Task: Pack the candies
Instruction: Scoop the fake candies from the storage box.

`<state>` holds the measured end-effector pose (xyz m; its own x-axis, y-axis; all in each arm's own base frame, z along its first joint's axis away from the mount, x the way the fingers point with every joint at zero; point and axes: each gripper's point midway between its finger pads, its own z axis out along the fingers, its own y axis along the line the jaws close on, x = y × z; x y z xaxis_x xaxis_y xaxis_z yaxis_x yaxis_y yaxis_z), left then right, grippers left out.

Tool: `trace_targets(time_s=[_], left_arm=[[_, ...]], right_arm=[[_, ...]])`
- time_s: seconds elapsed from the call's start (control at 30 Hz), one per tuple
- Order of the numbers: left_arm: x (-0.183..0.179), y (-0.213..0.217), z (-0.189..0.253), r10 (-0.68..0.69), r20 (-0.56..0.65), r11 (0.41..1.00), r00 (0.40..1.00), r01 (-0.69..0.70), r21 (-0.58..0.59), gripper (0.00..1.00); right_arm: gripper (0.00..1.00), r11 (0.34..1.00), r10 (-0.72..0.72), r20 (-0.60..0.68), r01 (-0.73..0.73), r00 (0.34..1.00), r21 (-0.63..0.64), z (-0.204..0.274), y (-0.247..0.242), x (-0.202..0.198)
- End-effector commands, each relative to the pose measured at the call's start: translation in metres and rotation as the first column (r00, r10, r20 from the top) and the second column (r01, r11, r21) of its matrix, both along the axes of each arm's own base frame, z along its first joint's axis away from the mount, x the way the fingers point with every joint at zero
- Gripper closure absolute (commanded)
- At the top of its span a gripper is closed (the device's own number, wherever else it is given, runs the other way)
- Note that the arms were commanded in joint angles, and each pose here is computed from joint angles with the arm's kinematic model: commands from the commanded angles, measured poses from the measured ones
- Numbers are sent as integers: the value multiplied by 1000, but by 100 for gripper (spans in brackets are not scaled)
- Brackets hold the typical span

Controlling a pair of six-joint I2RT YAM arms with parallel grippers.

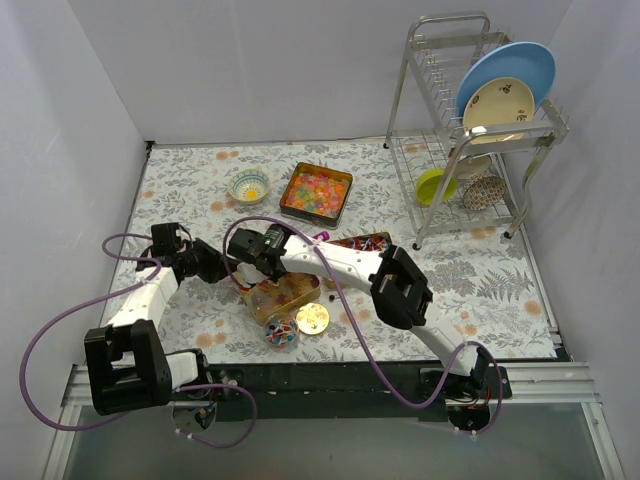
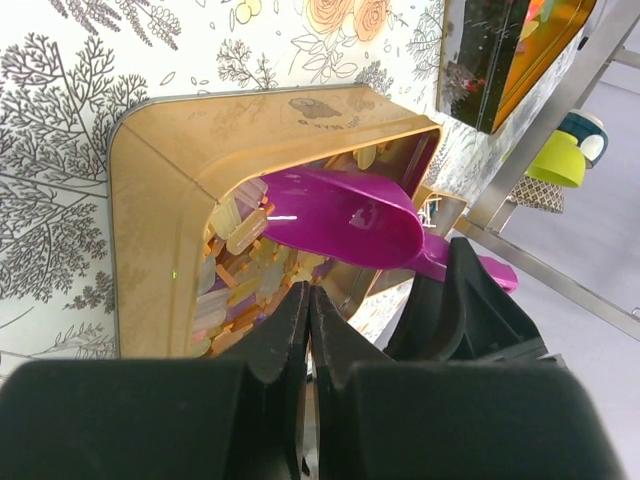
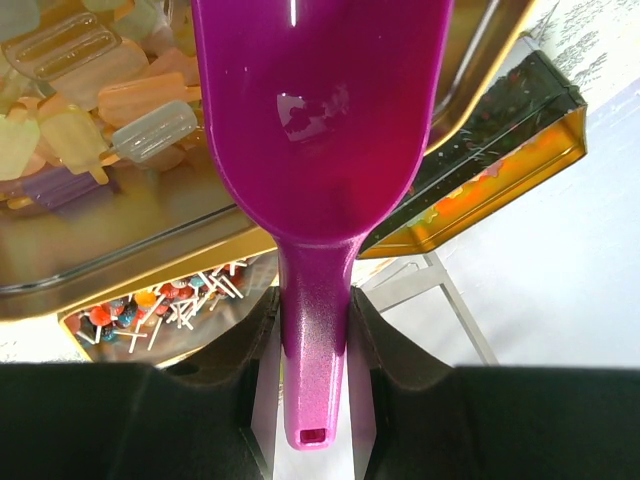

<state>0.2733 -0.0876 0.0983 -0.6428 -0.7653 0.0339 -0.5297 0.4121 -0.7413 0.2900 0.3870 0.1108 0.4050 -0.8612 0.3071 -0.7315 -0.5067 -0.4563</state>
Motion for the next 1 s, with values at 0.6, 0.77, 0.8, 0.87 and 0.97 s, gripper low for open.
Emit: trace_targets(time_s=[0.6,0.77,0.8,0.87,0.97], left_arm=[[-54,70,-26,242,-381,935,892,-109,338,100],[-68,53,-46,173,-430,963,886,-61,263,100],[-69,45,-49,142,-426,971,893,-42,234,100],[-71,30,-56,93,-426,985,900,-20,173,100],[-72,13,-63,43,-420,995,906,-2,97,100]], right_arm=[[99,999,21,-19,-22,1000,-37,3,-19,-13],[99,998,28,-19,-29,999,-52,0,-16,-10],[99,998,29,-22,-31,999,-52,0,-15,-10],[99,998,32,-33,-33,999,-49,-2,-10,-12],[99,998,40,-45,-42,998,-46,-6,-7,-14]])
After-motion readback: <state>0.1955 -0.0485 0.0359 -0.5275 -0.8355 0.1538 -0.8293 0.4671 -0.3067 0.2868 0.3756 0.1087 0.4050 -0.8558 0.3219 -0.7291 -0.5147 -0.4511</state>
